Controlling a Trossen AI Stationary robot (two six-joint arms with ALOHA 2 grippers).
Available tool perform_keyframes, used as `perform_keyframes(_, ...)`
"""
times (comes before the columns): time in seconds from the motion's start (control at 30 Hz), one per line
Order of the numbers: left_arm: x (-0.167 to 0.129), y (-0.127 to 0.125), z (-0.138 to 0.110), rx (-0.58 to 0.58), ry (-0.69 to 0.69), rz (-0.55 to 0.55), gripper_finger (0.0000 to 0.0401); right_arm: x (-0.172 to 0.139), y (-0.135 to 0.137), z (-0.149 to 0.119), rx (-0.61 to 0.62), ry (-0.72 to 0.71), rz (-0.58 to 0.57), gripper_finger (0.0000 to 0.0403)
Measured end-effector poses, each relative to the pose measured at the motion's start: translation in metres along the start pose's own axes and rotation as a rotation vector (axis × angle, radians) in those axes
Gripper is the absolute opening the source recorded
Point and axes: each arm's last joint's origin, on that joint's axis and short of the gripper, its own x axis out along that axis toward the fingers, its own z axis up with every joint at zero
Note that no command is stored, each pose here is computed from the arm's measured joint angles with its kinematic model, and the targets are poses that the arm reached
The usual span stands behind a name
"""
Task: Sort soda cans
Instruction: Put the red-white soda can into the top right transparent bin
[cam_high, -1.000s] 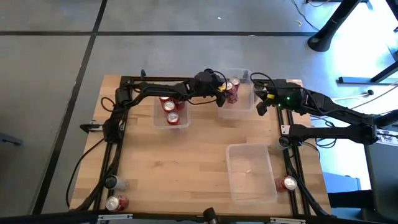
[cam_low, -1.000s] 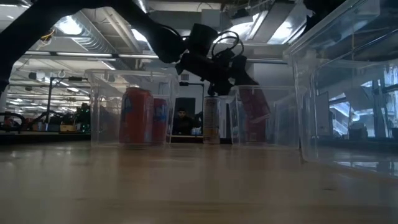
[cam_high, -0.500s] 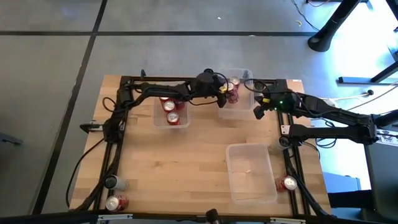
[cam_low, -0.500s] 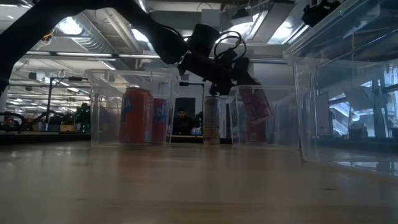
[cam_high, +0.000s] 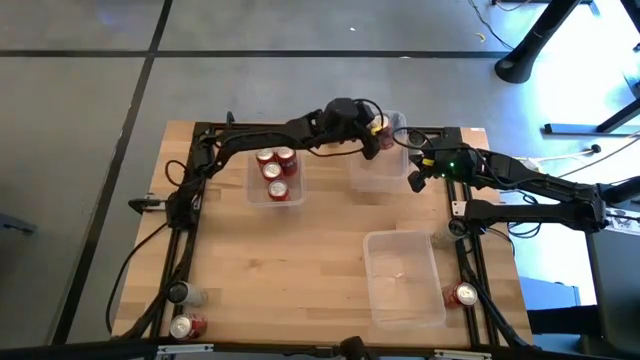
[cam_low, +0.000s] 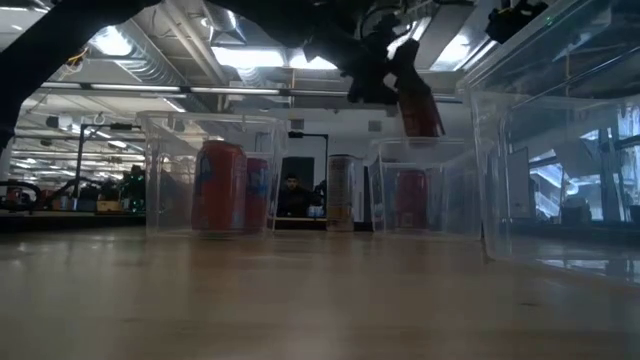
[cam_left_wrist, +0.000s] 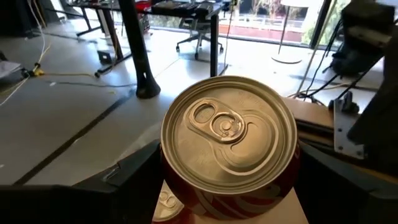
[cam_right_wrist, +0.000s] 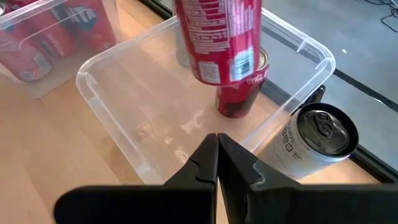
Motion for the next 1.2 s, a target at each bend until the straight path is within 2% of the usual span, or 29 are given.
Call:
perform_keyframes(0.27, 0.03, 0.001, -0.018, 0.003, 0.102, 0.004, 0.0292, 0.0, 0.0, 0.0, -0.001, 0.001, -0.002, 0.001)
perform_keyframes(0.5, 0.055, -0.001, -0.061, 0.0, 0.268, 0.006, 0.0292, 0.0, 0.0, -0.001, -0.003, 0.006, -0.003, 0.001)
perform_keyframes(0.67, 0.06, 0.003, -0.068, 0.002, 0.28, 0.009, 0.0292, 0.0, 0.0, -0.001, -0.003, 0.006, -0.003, 0.001)
perform_keyframes(0.83, 0.065, 0.001, -0.078, 0.079, 0.31, 0.001, 0.0292, 0.0, 0.0, -0.001, -0.003, 0.007, -0.002, 0.001)
perform_keyframes(0.97, 0.066, -0.003, -0.079, 0.14, 0.312, -0.013, 0.0292, 0.0, 0.0, -0.001, -0.003, 0.007, -0.002, 0.001)
perform_keyframes(1.2, 0.066, -0.004, -0.079, 0.163, 0.303, -0.012, 0.0292, 0.0, 0.0, -0.001, -0.003, 0.007, -0.001, 0.001)
